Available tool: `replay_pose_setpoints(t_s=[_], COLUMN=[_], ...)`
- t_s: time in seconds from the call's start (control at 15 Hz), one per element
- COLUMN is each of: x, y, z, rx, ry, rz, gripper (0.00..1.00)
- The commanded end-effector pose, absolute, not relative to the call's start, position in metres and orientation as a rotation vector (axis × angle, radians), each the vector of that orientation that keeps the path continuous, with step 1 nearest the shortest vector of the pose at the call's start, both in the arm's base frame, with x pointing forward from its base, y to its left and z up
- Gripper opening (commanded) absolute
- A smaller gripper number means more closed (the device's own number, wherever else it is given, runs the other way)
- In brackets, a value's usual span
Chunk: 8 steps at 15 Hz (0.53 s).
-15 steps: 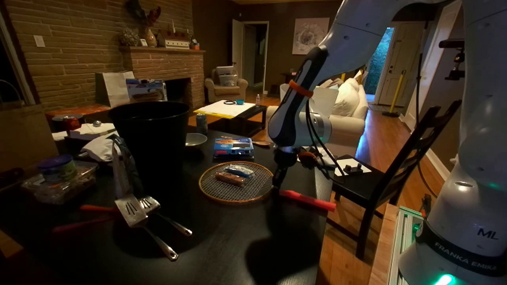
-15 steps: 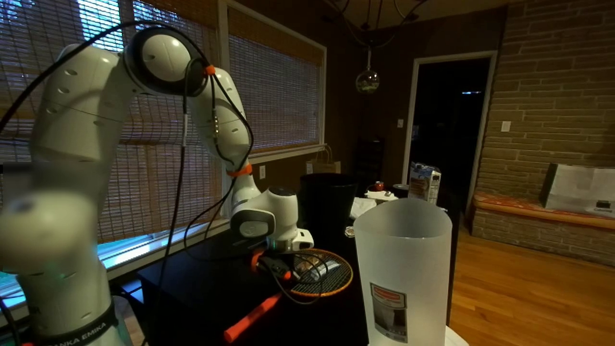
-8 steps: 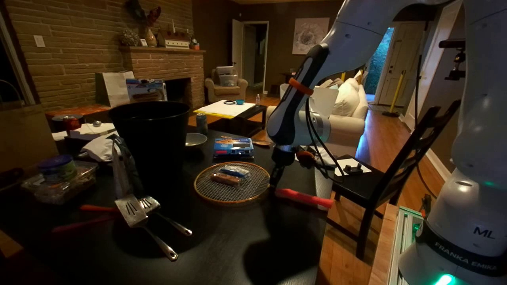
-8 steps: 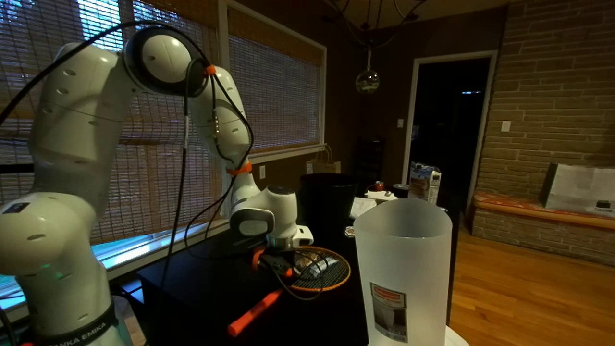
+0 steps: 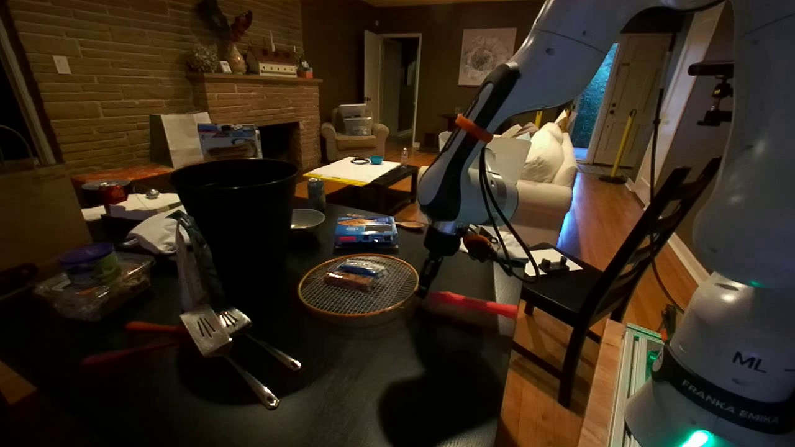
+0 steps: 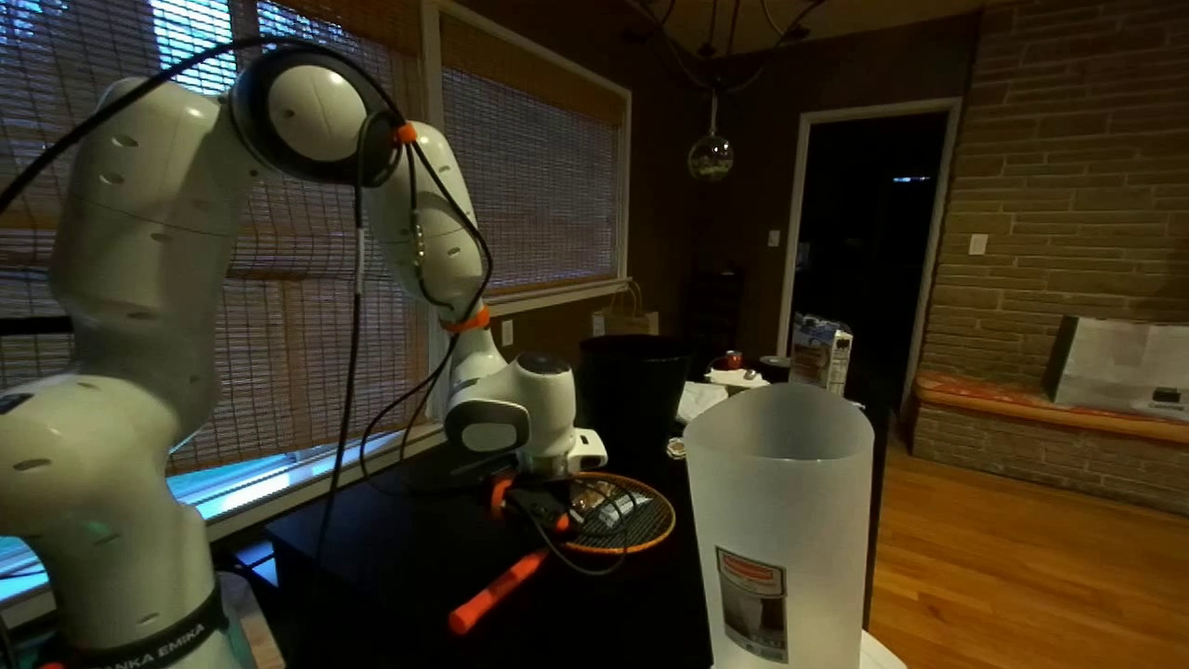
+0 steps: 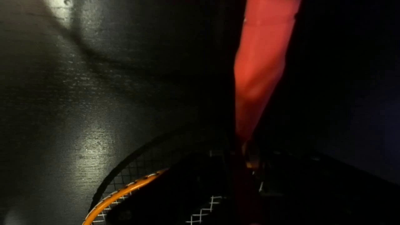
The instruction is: Use the tennis racket to move the object
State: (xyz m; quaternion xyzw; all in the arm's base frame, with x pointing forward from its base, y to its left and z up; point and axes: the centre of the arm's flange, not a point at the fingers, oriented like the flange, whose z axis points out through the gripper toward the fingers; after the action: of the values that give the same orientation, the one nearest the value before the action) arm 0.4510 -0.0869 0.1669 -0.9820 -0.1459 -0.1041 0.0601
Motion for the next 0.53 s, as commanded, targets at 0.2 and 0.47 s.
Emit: replay_pose_setpoints(t_s=[0.2,0.47], x=[0.445,0.441], y=[-0.094,-0.099], z=[0.174,0.166], rx=[-2.978,-3.006], ry=[-0.438,-0.412], rz=[-0.339,-0.289], gripper=[0.03,0.03])
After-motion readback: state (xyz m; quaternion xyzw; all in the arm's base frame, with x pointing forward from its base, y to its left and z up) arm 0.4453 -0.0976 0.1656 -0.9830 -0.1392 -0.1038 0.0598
